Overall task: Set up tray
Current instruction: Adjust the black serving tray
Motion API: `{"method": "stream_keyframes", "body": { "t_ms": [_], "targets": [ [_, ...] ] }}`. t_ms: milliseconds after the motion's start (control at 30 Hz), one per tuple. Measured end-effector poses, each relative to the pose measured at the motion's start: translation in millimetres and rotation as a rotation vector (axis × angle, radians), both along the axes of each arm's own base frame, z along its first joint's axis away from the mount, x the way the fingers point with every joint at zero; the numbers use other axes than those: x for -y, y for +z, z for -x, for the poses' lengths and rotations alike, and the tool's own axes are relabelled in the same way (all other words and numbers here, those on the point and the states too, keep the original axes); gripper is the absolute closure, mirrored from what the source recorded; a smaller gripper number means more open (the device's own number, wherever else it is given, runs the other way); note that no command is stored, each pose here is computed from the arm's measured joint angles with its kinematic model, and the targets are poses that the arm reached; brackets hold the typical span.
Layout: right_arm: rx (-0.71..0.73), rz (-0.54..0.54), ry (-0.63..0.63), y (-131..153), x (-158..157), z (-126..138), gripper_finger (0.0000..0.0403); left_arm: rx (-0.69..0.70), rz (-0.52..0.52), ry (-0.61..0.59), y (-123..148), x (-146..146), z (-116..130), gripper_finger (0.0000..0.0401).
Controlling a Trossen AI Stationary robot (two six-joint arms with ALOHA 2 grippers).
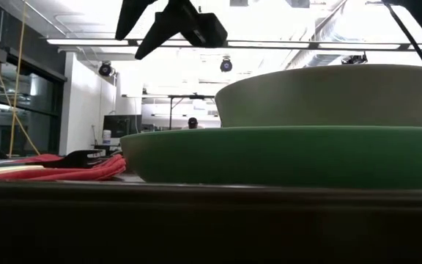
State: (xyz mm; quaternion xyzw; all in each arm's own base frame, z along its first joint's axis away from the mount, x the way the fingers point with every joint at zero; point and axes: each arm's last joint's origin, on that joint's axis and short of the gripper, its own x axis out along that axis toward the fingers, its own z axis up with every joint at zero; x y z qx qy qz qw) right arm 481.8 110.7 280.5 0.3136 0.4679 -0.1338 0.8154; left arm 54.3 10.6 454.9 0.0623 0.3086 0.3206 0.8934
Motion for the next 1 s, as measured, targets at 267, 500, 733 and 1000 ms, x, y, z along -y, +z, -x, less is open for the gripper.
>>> {"method": "stream_keyframes", "body": {
  "t_ms": [267,500,733,1000],
  "targets": [
    [0.01,0.009,-0.141,-19,-40,1,0.03,-0.013,-0.053,-0.06,1,-4,19,0.0286],
    [0.084,-0.152,-0.434,-38,-64,-8,0.03,0.0,-0.078,-0.111,1,-7,40,0.0286],
    [0.106,-0.292,-0.623,-61,-60,-24,0.03,-0.018,-0.088,-0.201,0,-8,51,0.0286],
    [0.1,-0.329,-0.676,-69,-31,-37,0.03,-0.094,-0.14,-0.331,-1,-6,51,0.0286]
  ]
}}
